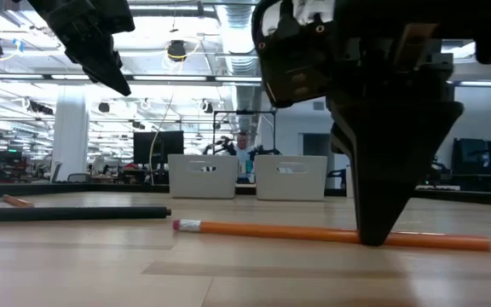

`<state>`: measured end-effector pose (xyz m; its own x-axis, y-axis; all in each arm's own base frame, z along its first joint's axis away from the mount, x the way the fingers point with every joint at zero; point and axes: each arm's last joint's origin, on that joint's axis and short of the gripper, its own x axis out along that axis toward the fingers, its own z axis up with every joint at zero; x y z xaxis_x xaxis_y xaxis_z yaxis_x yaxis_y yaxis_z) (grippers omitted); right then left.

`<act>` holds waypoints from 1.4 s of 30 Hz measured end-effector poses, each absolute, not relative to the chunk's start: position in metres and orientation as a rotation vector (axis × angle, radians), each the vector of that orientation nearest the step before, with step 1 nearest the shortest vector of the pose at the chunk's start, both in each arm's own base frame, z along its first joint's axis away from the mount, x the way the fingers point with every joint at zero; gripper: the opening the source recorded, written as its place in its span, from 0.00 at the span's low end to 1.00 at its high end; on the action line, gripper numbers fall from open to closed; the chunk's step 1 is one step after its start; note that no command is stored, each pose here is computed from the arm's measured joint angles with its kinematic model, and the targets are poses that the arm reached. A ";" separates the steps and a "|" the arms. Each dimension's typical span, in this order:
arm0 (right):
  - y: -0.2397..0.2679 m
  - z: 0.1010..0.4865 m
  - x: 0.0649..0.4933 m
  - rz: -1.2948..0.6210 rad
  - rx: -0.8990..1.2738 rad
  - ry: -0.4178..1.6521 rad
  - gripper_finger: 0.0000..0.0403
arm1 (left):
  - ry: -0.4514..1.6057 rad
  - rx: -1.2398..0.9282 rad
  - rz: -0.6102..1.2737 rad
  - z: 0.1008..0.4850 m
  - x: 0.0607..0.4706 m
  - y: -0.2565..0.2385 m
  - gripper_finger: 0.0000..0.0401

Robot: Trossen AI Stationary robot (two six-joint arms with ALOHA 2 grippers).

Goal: Sort pens & pencils
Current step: Put the bottom orange pencil into the right gray bin

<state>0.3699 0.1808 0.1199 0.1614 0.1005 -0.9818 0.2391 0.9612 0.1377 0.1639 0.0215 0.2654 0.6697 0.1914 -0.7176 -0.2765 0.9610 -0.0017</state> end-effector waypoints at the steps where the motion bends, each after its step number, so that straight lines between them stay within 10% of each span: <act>1: 0.180 0.120 0.370 -0.102 0.292 1.411 0.18 | 0.794 -0.113 0.266 0.265 0.164 0.022 0.18; 42: 0.126 0.176 0.377 -0.198 0.316 1.274 0.16 | 0.794 -0.113 0.265 0.265 0.164 0.021 0.18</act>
<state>0.3773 0.1263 0.1764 0.2836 0.0290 -0.9585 0.3177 0.9402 0.1224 0.1639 0.0215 0.2654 0.6697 0.1919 -0.7174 -0.2767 0.9610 -0.0013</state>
